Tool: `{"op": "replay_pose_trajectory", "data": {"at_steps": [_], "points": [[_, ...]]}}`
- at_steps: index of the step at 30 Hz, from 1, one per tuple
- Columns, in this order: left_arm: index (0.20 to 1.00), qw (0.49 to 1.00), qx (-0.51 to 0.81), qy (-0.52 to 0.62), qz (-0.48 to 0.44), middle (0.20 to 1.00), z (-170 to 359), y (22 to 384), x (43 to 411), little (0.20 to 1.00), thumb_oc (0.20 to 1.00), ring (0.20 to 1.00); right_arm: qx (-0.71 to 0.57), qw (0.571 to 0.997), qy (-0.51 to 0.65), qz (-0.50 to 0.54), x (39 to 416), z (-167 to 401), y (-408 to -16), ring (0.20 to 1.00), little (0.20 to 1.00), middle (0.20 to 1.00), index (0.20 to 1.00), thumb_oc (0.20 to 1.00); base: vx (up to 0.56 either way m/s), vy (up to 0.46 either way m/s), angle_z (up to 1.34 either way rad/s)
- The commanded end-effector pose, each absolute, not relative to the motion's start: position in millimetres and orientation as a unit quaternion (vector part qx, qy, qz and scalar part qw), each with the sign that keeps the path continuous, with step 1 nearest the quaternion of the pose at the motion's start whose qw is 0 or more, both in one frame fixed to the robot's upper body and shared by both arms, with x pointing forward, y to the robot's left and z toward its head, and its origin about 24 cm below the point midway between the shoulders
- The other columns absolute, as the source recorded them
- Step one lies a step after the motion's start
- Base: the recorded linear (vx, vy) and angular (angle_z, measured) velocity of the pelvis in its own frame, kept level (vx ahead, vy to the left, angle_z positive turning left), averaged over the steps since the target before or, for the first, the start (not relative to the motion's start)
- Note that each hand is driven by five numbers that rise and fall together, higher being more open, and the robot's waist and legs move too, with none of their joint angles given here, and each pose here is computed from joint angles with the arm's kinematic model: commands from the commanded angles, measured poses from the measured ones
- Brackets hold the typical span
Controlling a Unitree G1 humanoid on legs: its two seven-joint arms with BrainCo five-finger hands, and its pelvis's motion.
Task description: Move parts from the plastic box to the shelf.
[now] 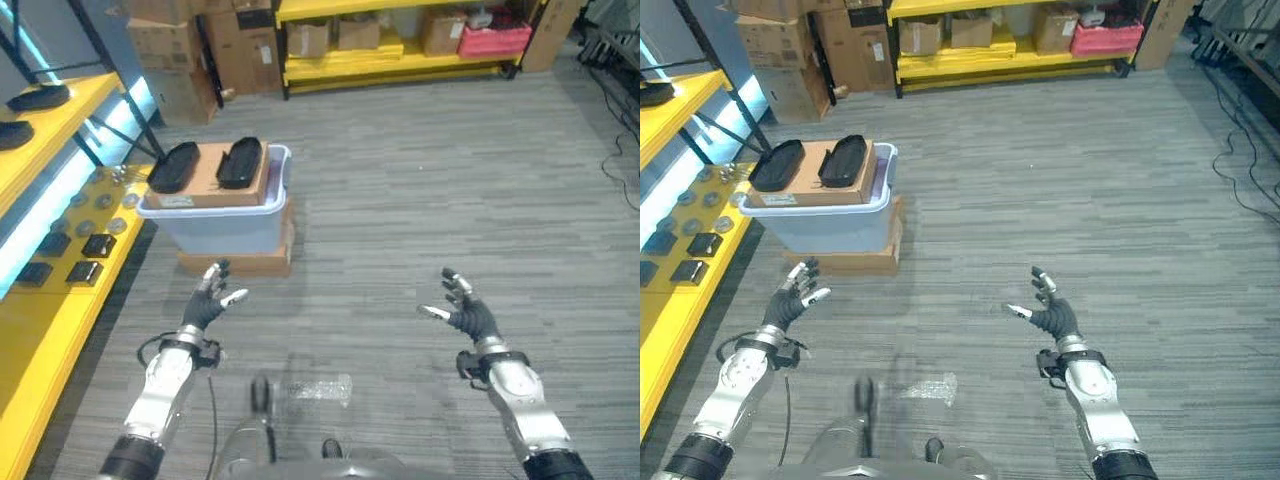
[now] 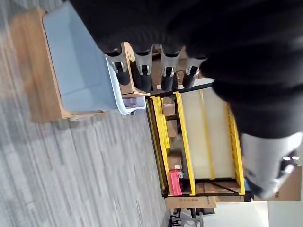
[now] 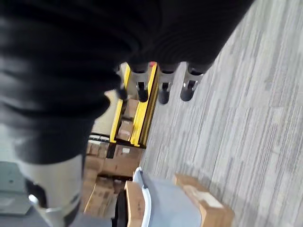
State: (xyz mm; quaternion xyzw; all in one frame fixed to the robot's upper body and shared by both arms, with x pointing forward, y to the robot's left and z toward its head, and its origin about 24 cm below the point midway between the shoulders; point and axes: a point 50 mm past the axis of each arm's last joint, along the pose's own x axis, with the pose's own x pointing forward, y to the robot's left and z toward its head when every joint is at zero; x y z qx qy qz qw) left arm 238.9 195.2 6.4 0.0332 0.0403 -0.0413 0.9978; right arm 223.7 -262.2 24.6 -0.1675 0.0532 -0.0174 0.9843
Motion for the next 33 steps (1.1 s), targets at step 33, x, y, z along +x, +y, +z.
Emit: {"op": "replay_pose_trajectory", "data": {"at_steps": [33], "points": [[1.0, 0.996, 0.068, -0.041, -0.026, 1.0, 42, 214, 249, 1.0, 1.0, 1.0, -0.215, 0.977, -0.004, -0.003, 229, 52, -266, 1.0, 1.0, 1.0, 1.0, 1.0, 0.19, 0.095, 0.16]]}}
